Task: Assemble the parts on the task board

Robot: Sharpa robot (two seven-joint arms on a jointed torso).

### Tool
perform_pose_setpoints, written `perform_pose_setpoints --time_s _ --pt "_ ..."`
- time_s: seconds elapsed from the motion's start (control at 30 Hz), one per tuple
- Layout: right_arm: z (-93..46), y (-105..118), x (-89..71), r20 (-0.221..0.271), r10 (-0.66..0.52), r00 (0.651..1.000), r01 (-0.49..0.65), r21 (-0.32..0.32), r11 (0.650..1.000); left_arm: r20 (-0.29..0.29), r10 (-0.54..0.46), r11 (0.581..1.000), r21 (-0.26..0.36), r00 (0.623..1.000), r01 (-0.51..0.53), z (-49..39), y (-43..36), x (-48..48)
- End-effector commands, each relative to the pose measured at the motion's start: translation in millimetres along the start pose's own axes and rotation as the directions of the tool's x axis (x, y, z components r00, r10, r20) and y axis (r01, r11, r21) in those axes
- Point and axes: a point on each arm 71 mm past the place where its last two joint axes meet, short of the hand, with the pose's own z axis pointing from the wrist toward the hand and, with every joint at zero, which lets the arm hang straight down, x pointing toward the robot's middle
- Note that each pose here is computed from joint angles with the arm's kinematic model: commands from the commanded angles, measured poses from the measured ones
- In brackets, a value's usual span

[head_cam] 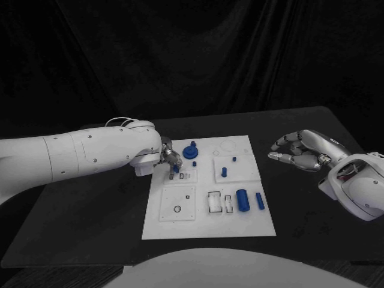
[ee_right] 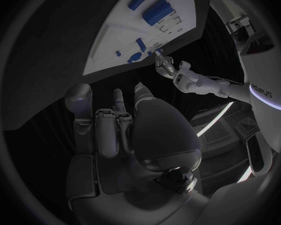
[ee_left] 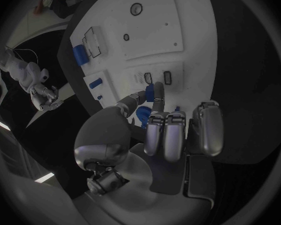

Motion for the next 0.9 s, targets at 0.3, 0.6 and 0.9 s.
perform_pose_setpoints --time_s 0.3,0.6,0.9 --pt "-0.5 -2 1.9 -0.007 -0.001 1.0 0.001 0.02 1.0 0.041 -0.028 0.999 0.028 0.999 0.027 -1.9 1.7 9.0" --pt "-1.7 -3 3.2 -0.009 0.001 1.0 0.0 0.023 1.0 0.052 -0.027 0.998 0.052 0.998 0.025 -2.0 -0.6 15.1" --pt "-2.8 -4 3.5 -0.01 0.001 1.0 -0.001 0.025 1.0 0.066 -0.041 0.997 0.062 0.997 0.036 -1.6 -2.2 17.7"
